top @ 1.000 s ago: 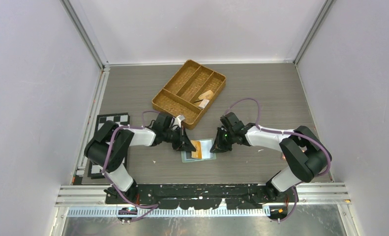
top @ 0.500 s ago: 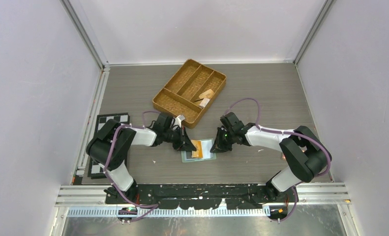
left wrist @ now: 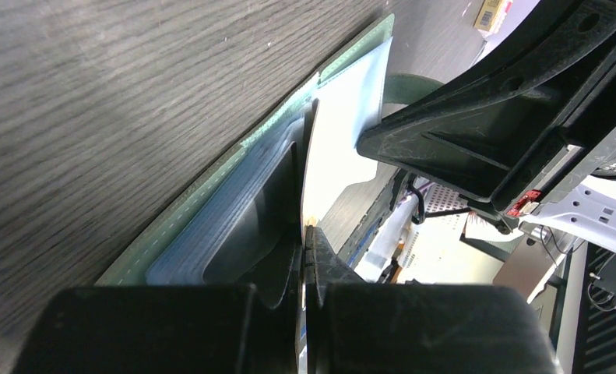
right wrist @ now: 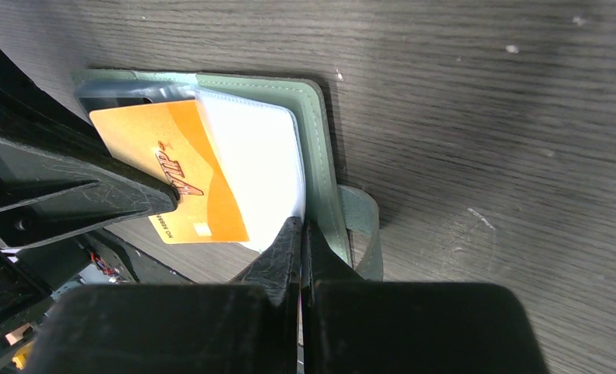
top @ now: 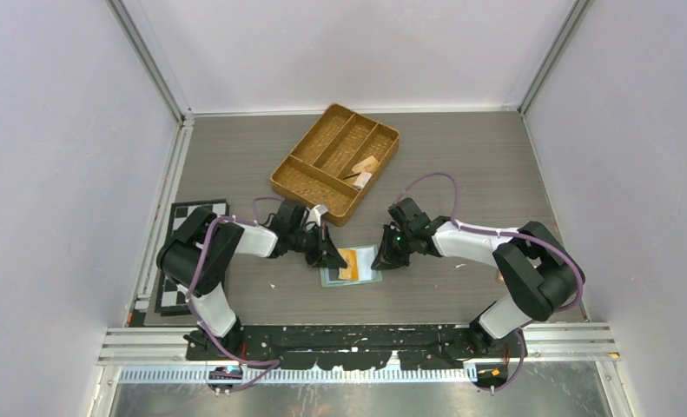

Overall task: Put the credit cards into the card holder
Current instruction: Insert the credit card into the card holder.

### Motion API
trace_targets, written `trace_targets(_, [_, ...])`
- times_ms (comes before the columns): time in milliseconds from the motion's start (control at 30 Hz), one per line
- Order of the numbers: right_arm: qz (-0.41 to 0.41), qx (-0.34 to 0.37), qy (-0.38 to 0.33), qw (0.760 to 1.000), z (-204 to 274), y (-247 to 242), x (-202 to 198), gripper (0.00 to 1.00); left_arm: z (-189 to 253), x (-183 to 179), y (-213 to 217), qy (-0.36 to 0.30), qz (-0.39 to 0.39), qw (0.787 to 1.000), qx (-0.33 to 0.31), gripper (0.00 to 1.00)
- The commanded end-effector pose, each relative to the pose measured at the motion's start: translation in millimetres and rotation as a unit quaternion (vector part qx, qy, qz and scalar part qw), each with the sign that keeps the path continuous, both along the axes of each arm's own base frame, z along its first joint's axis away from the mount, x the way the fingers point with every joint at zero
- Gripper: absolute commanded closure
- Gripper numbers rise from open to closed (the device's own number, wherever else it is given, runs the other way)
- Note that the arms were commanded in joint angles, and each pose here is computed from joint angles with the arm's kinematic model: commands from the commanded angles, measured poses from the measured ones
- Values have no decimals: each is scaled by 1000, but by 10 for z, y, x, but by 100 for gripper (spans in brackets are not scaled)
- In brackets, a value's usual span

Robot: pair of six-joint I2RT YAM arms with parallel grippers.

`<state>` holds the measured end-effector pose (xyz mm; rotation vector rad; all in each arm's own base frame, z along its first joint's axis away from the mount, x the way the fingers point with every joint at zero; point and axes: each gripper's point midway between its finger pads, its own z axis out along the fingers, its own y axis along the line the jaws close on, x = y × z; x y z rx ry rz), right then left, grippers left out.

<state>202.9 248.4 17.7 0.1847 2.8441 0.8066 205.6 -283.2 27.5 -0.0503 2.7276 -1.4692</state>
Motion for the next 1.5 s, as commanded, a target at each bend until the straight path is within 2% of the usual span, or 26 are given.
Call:
trace_targets(0, [-2, -45, 4, 999, -133, -133, -10, 100, -147, -13, 34, 0, -6, 1000, 19, 100])
trace_targets(433, [-2, -45, 5, 999, -126, -123, -10, 100, -158, 97, -4, -32, 12, 999, 5, 100])
trace_targets(867, [-3, -45, 4, 999, -120, -123, -12, 99, -201, -11, -25, -7, 9, 1000, -1, 100])
trace_targets(1133, [-8, -42, -4, 999, -70, -131, 3, 100, -272, -100, 21, 4, 12, 1000, 28, 100])
trace_targets(1467, [-13, -38, -8, 999, -40, -133, 2, 99, -306, -21, 21, -15, 14, 998, 60, 91])
